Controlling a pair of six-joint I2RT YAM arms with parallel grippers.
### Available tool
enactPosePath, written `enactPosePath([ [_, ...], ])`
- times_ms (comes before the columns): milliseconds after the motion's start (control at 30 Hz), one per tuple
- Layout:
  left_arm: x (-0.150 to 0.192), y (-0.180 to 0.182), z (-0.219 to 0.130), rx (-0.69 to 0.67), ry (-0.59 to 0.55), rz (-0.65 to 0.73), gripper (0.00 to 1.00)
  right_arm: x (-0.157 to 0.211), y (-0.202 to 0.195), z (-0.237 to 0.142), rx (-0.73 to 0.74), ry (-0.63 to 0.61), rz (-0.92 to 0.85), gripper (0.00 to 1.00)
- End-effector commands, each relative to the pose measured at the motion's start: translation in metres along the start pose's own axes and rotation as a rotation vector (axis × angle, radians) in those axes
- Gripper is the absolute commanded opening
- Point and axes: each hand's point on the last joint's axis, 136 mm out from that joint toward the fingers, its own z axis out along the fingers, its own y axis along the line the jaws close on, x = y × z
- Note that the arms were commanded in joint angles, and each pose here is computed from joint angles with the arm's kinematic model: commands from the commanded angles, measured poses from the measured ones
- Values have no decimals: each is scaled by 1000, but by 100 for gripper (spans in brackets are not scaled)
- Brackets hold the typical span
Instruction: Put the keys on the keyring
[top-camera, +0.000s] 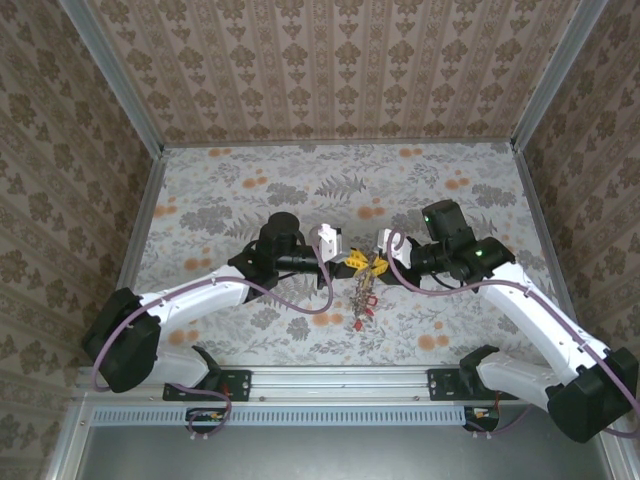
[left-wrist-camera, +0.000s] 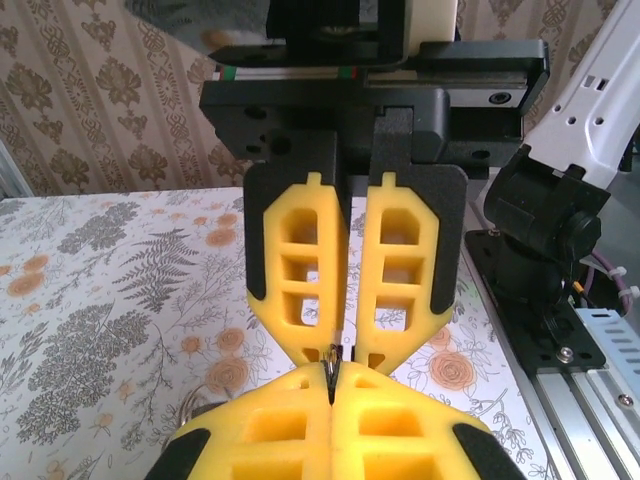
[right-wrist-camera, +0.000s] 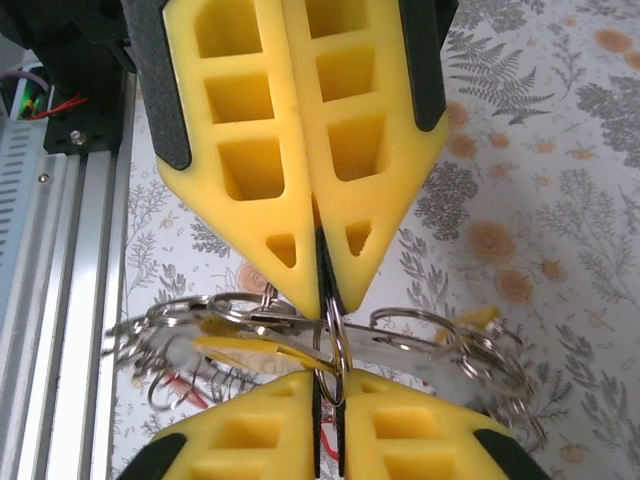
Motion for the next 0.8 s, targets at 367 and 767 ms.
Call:
enactPosePath([
  [367, -27, -1, -8, -7, -96, 62, 0, 4, 5, 5, -51, 2, 32, 0],
  [767, -30, -2, -7, 6, -113, 60, 0, 8, 8, 9, -71, -7, 56, 0],
])
